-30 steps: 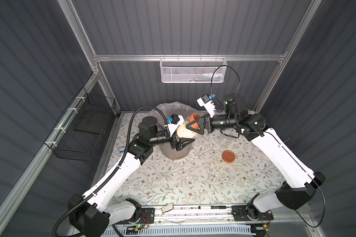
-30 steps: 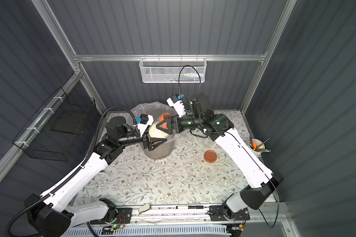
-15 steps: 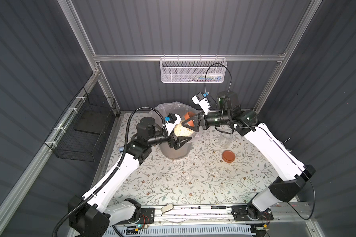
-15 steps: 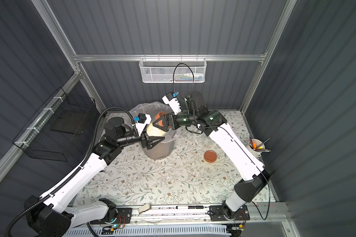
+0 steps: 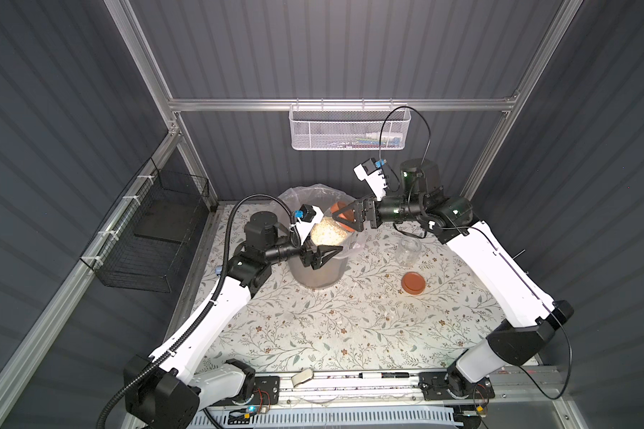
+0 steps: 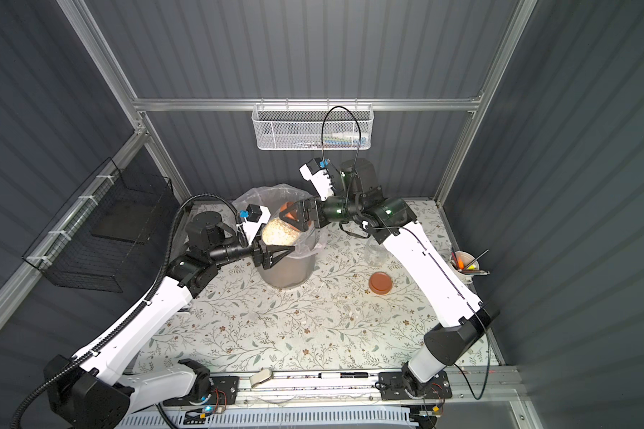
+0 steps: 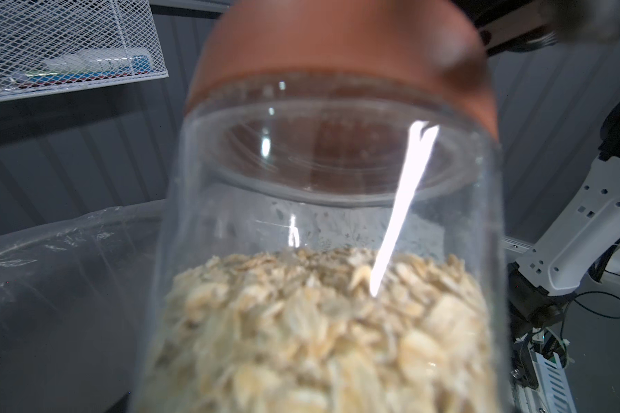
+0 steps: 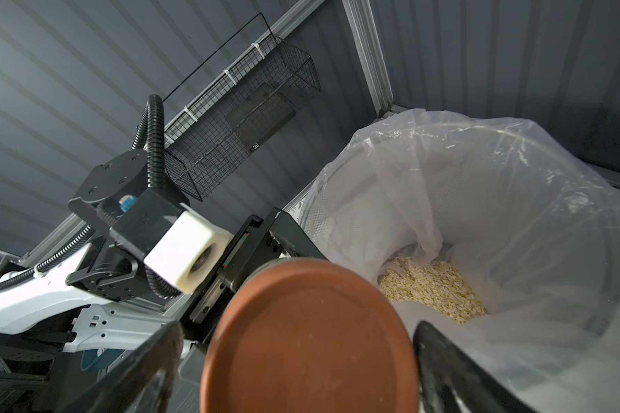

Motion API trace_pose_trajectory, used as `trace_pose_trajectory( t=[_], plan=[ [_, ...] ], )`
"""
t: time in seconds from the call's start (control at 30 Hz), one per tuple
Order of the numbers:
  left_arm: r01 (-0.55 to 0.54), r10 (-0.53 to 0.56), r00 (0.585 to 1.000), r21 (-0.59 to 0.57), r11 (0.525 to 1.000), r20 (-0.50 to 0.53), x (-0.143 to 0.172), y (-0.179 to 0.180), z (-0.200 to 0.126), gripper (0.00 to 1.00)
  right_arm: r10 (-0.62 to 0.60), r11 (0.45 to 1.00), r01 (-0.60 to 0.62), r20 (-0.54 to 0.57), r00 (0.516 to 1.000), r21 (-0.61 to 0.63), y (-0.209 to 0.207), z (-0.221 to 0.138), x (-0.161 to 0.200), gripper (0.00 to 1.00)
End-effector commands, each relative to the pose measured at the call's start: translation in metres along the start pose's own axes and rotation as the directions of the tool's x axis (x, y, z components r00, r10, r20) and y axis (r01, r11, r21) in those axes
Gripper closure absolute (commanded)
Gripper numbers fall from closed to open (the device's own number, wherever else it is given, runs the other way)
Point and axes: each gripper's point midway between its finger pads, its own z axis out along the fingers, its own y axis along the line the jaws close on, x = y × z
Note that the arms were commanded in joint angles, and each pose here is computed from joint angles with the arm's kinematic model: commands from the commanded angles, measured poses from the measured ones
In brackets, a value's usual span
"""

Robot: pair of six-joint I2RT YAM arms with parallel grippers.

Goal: Empty expired oatmeal from jars
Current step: Pick up the jar from the center of the board, then unscrew the lid from the jar.

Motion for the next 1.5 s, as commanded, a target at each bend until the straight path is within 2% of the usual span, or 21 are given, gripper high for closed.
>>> trace_pose_trajectory(
  t=[0.0,0.27,0.67,0.87,1.0,1.17,1.47],
  plan=[
    [-0.067,0.069,0.993,-0.019,0.998,0.097,-0.034,-0.002,-0.014,1.00,-0.041,0.999,0.041,0.007,0.999,-0.001,0.007,-0.009,-0.007,0.01],
    [-0.075,0.077,0.992,-0.030,0.997,0.102,-0.040,0.003,-0.017,1.00,-0.050,0.999,0.050,-0.024,0.998,0.007,-0.001,-0.003,-0.007,0.01],
    [-0.096,0.102,0.988,-0.062,0.993,0.117,-0.044,0.011,-0.022,1.00,0.014,1.000,-0.015,-0.053,0.998,-0.021,-0.030,0.019,-0.006,0.01],
    [-0.090,0.098,0.988,-0.066,0.994,0.122,-0.041,0.017,-0.020,1.00,0.042,0.995,-0.049,-0.074,0.996,-0.093,-0.025,0.026,-0.002,0.07],
    [-0.087,0.096,0.986,-0.074,0.993,0.137,-0.040,0.021,-0.020,1.00,0.057,0.993,-0.065,-0.085,0.995,-0.095,-0.027,0.027,0.003,0.01],
    [-0.090,0.100,0.982,-0.074,0.993,0.157,-0.042,0.022,-0.021,1.00,0.061,0.985,-0.070,-0.059,0.996,-0.160,-0.014,0.018,-0.006,0.01],
    [-0.100,0.109,0.975,-0.055,0.993,0.192,-0.050,0.019,-0.021,1.00,0.066,0.980,-0.084,-0.104,0.992,-0.181,-0.011,0.029,0.005,0.01]
  ],
)
